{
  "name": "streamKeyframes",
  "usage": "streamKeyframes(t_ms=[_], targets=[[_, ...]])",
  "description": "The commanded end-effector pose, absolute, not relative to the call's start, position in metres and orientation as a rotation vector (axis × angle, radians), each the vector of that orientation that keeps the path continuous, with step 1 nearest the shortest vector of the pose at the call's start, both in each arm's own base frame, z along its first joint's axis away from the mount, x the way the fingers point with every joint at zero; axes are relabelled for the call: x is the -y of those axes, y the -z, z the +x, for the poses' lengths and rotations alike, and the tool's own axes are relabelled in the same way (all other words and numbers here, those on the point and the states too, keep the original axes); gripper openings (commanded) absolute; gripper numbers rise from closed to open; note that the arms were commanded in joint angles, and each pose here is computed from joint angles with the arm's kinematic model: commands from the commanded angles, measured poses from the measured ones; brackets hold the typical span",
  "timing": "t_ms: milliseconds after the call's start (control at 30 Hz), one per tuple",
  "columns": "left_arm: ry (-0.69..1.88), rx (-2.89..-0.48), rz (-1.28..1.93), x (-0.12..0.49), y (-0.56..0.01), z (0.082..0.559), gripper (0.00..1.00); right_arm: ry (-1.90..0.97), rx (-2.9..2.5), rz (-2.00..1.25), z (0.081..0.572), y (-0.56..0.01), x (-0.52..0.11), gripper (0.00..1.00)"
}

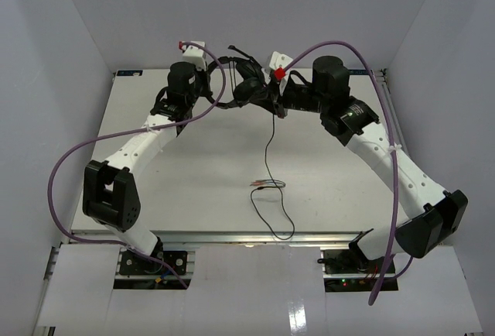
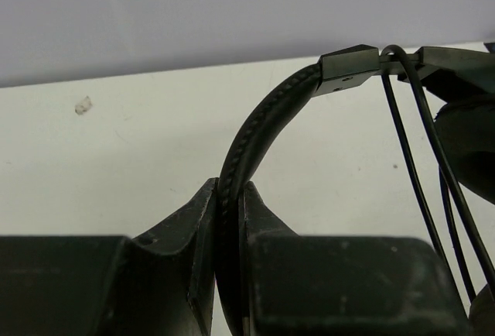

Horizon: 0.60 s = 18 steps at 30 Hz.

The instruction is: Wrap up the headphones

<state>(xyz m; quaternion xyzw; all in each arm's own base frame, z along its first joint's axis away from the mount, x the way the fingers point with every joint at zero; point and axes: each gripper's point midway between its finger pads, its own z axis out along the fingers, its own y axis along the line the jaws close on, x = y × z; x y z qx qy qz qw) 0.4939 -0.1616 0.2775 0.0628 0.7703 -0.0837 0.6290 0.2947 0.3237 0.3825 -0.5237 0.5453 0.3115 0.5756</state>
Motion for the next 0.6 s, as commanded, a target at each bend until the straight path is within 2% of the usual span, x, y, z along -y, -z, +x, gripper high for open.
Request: streamKeyframes(t_ms=[0, 300, 567], targets=[[0.181, -1.748, 0.239, 0.161, -0.278, 0.468, 0.0, -0.389, -1.162, -1.242, 0.315, -0.422, -0.306, 0.08], [0.193, -1.801, 0.332, 0.164, -0.252, 0.438, 0.0, -0.097, -1.126, -1.303, 0.331, -0.422, -0.299, 0.08], [0.227, -1.826, 0.366, 0.174, -0.241, 0.431, 0.0, -0.005, -1.071, -1.394, 0.327, -0.419, -0.31, 0.08]])
